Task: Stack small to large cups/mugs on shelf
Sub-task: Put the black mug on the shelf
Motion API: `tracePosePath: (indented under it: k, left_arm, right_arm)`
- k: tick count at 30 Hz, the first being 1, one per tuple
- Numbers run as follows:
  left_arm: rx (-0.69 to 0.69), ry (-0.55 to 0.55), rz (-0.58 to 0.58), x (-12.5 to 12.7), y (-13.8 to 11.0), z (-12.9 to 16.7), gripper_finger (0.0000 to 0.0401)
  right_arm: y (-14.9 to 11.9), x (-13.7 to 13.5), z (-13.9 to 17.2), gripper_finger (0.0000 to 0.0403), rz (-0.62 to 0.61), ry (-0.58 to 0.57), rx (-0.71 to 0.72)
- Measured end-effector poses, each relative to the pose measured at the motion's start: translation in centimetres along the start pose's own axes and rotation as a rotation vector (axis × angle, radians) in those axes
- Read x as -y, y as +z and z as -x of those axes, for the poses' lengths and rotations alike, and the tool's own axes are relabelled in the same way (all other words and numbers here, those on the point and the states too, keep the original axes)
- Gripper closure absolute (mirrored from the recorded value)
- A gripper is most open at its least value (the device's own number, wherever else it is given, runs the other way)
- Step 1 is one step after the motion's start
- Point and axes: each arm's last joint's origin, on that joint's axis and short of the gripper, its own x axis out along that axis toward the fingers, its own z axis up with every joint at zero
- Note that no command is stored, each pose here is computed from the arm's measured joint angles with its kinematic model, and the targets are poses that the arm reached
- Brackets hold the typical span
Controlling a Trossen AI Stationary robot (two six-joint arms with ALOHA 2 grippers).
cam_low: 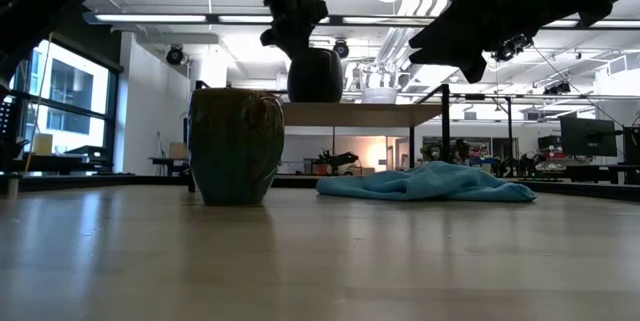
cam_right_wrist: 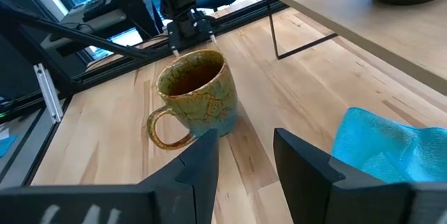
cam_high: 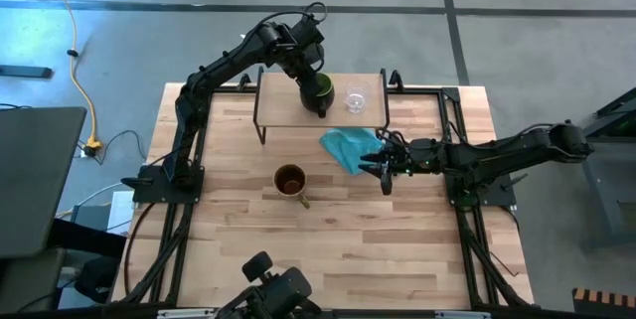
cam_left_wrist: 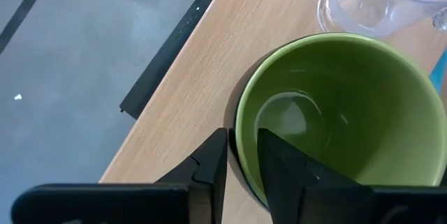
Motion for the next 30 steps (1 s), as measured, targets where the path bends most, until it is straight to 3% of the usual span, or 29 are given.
tracePosePath:
  k: [30]
  left_arm:
    - [-0.003, -0.004, -0.174, 0.01, -0.04, 0.02, 0.0332]
  right_arm:
    - [-0.01, 0.0, 0.0, 0.0275, 0.0, 0.001, -0.001]
